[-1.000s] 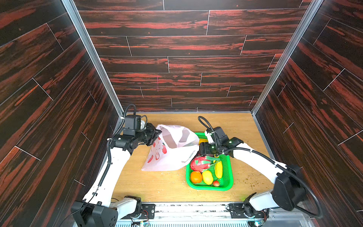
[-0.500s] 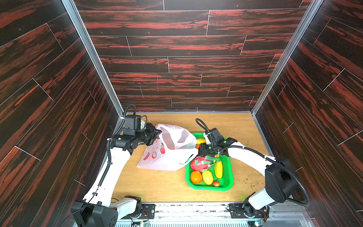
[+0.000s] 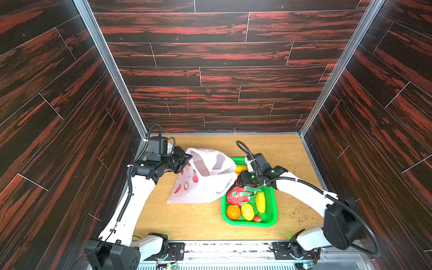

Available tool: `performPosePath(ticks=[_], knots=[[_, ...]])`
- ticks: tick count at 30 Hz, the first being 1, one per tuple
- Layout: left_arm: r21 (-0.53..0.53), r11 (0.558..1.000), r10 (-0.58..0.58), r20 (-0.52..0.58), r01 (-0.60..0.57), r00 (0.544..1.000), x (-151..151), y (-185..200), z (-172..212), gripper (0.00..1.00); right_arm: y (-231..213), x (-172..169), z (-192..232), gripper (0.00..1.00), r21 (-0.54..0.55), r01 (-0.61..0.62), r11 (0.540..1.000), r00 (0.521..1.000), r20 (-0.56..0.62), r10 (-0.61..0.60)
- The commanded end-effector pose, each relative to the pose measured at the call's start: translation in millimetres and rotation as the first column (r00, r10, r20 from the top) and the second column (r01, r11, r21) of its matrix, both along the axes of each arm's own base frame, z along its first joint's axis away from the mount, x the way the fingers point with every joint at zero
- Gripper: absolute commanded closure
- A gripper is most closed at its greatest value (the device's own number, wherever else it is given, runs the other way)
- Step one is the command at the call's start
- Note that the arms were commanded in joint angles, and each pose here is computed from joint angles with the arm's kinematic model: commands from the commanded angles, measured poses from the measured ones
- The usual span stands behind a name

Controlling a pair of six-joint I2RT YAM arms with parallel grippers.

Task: Place the fake fruits into the plastic bag and tie a complex knot
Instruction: 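Carry the plum into the held bag opening and release it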

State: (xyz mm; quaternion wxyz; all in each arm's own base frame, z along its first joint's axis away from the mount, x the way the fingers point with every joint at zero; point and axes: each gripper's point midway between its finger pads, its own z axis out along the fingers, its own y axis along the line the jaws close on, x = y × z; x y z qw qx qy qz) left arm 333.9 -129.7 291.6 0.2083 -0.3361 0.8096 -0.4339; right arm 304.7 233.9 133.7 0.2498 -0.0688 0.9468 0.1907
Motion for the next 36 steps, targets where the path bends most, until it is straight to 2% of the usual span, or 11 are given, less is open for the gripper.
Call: performPosePath(ticks=[1, 5, 10, 13, 14, 20, 28, 36], knots=[[-0.013, 1.0, -0.001, 0.025, 0.001, 1.0, -6, 0, 8, 1.0, -8, -6, 24, 0.61, 0.016, 0.009, 1.0, 0.998, 0.055, -0.01], [-0.019, 1.0, 0.0, 0.027, 0.001, 1.0, -6, -2, 9, 1.0, -12, -10, 56, 0.62, 0.062, 0.01, 0.998, 0.992, 0.122, -0.018], [-0.025, 1.0, -0.007, 0.02, 0.008, 1.0, -7, -5, 8, 1.0, -6, -18, 109, 0.62, 0.198, -0.022, 0.98, 0.977, 0.21, -0.02], [-0.029, 0.999, -0.016, 0.015, 0.016, 1.0, -7, -8, 7, 1.0, 12, -26, 135, 0.62, 0.293, -0.098, 0.951, 0.971, 0.238, 0.026], [-0.034, 0.999, -0.017, 0.051, 0.019, 0.999, -3, -9, 14, 1.0, 20, -29, 141, 0.63, 0.314, -0.125, 0.941, 0.968, 0.246, 0.047], [-0.039, 0.999, -0.025, 0.048, 0.027, 0.999, -4, -14, 13, 1.0, 77, -38, 168, 0.63, 0.386, -0.27, 0.882, 0.94, 0.303, 0.155], [-0.058, 0.998, -0.035, 0.036, 0.037, 0.999, -9, -21, 8, 1.0, 147, -44, 172, 0.63, 0.459, -0.396, 0.795, 0.907, 0.329, 0.262], [-0.063, 0.997, -0.032, 0.03, 0.034, 0.999, -9, -22, 4, 1.0, 186, -28, 149, 0.62, 0.493, -0.4, 0.773, 0.908, 0.326, 0.262]])
